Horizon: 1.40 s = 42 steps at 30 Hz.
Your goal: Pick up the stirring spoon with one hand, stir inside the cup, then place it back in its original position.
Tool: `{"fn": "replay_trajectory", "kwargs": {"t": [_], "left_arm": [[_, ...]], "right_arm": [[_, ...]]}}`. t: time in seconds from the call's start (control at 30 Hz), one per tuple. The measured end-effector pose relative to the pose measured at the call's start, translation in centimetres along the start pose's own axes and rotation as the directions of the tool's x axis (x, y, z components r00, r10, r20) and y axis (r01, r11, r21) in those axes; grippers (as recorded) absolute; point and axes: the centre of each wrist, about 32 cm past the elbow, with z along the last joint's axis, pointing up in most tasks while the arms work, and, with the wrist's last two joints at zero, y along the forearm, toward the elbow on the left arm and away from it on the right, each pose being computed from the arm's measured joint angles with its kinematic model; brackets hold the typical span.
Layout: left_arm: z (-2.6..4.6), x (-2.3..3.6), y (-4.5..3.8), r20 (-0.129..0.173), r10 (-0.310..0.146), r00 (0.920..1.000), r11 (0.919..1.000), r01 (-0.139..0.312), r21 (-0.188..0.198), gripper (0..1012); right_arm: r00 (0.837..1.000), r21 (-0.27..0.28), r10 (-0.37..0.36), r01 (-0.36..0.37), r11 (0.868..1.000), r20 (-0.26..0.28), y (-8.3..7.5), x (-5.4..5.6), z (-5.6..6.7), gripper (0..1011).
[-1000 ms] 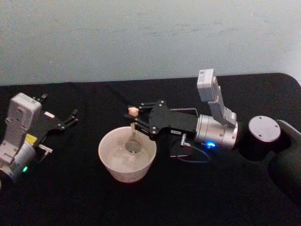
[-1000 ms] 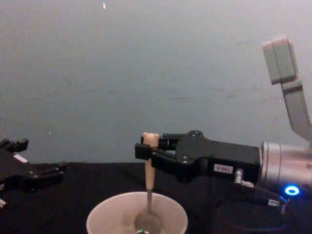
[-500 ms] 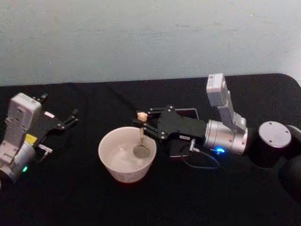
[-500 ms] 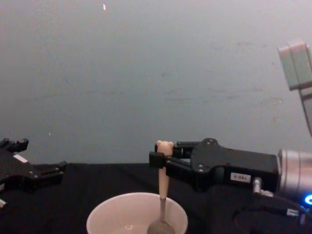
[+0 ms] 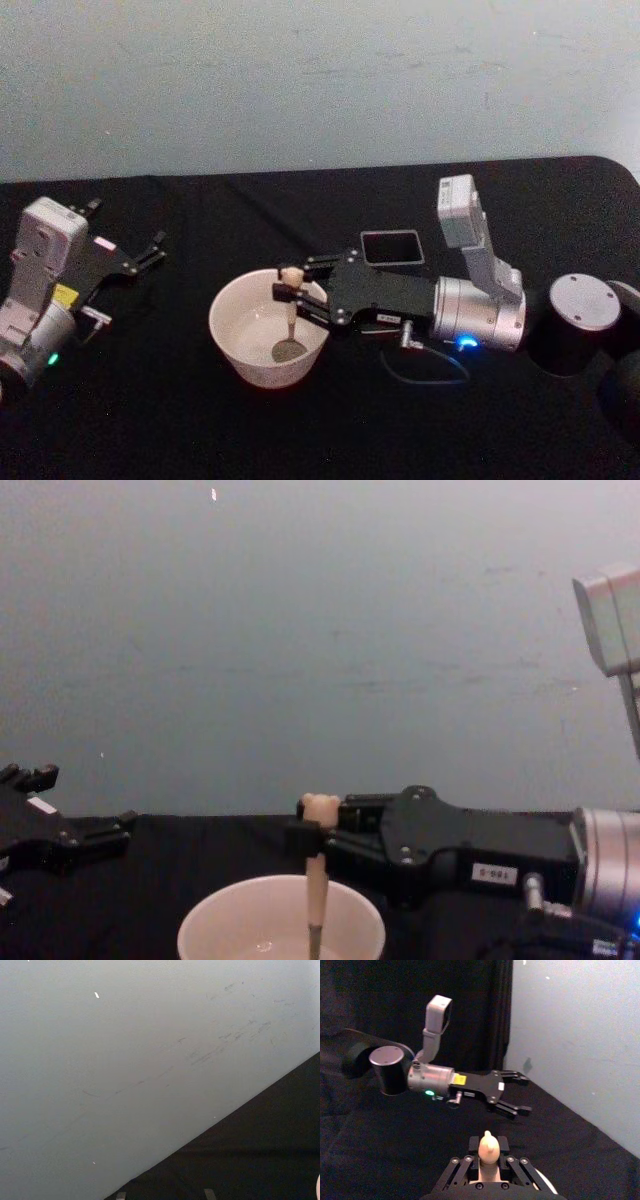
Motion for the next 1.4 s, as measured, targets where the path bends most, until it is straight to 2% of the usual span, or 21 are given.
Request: {"fn": "replay_trajectory", "kwargs": {"t": [0.23,0.6,0.8,1.03,1.4], "left_arm": [[0.00,0.00,0.00,0.000,0.000,1.0000,1.0000,0.000,0.000,1001],[0.00,0.00,0.00,0.000,0.000,1.0000,1.0000,0.000,0.000,1001],[0.00,0.00,0.00,0.000,0.000,1.0000,1.0000,0.000,0.000,1001],[0.00,0.00,0.00,0.000,0.000,1.0000,1.0000,0.000,0.000,1001],[0.00,0.00,0.00,0.000,0.000,1.0000,1.0000,0.000,0.000,1001]], "right_arm": [[0.999,0.007,0.035,-0.035,0.999,0.002,1.3,0.0,-0.1,211],[0.999,0.028,0.030,-0.031,0.999,0.038,3.2,1.6,0.1,211],[0.999,0.023,-0.006,0.005,1.000,0.050,3.0,2.6,0.1,211],[0.997,0.021,-0.046,0.045,0.999,0.058,2.2,3.2,0.2,211],[0.996,0.035,-0.060,0.057,0.998,0.063,1.7,3.0,0.7,211]]}}
